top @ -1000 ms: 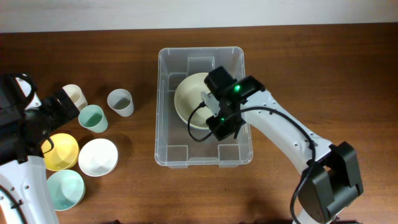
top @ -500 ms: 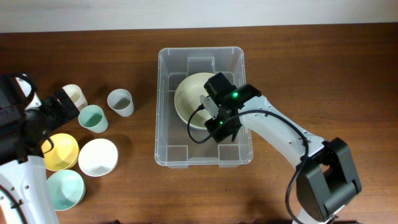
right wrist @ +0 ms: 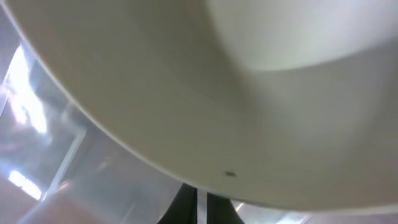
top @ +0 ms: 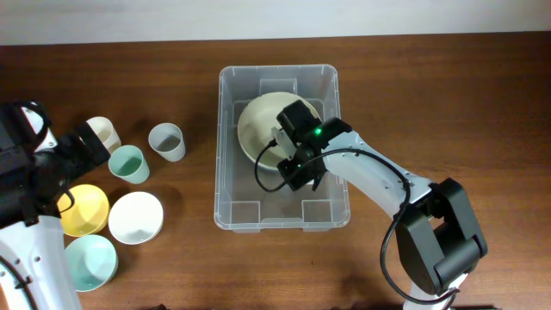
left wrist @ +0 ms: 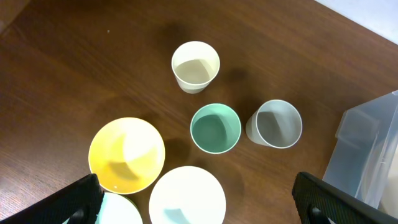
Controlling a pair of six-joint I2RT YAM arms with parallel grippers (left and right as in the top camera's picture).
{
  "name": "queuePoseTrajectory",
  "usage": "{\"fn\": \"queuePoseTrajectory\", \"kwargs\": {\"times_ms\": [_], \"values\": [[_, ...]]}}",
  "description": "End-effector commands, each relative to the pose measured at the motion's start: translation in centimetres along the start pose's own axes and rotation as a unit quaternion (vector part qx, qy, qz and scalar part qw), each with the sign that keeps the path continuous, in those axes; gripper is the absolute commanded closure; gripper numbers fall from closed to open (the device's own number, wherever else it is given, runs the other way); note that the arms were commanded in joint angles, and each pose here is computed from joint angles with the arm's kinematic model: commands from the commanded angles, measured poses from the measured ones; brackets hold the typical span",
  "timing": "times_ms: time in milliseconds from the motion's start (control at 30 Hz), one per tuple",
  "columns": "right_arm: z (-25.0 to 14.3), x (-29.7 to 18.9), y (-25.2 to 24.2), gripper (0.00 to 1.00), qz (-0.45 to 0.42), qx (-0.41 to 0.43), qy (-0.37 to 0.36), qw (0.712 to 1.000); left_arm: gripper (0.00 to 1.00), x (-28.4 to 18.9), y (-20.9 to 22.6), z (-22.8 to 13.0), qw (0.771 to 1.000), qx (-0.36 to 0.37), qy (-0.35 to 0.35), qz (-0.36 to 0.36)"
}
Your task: Pack container
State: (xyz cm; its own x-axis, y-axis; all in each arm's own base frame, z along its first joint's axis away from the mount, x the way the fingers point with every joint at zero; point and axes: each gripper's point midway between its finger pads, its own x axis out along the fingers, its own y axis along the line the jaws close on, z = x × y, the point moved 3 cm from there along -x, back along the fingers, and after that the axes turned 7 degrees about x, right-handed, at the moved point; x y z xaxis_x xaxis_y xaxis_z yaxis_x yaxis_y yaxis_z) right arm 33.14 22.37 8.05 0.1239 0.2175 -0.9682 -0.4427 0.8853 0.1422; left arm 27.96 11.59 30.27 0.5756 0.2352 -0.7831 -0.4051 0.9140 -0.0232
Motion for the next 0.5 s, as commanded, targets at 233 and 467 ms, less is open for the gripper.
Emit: {"fn": "queuePoseTrajectory", "kwargs": {"times_ms": [233,467], "values": [[0.7,0.2,-1.3,0.96,-0.050,0.034,-0.019,0.998,0.00,-0.2,0.0,0.2,1.000,-0.003,-0.002,-0.004],[-0.2,-3.2,-0.8,0.96,-0.051,0.033,-0.006,0.998,0.01,-0.2,0.0,0.2,1.000,-0.003,-0.003,-0.004]]}}
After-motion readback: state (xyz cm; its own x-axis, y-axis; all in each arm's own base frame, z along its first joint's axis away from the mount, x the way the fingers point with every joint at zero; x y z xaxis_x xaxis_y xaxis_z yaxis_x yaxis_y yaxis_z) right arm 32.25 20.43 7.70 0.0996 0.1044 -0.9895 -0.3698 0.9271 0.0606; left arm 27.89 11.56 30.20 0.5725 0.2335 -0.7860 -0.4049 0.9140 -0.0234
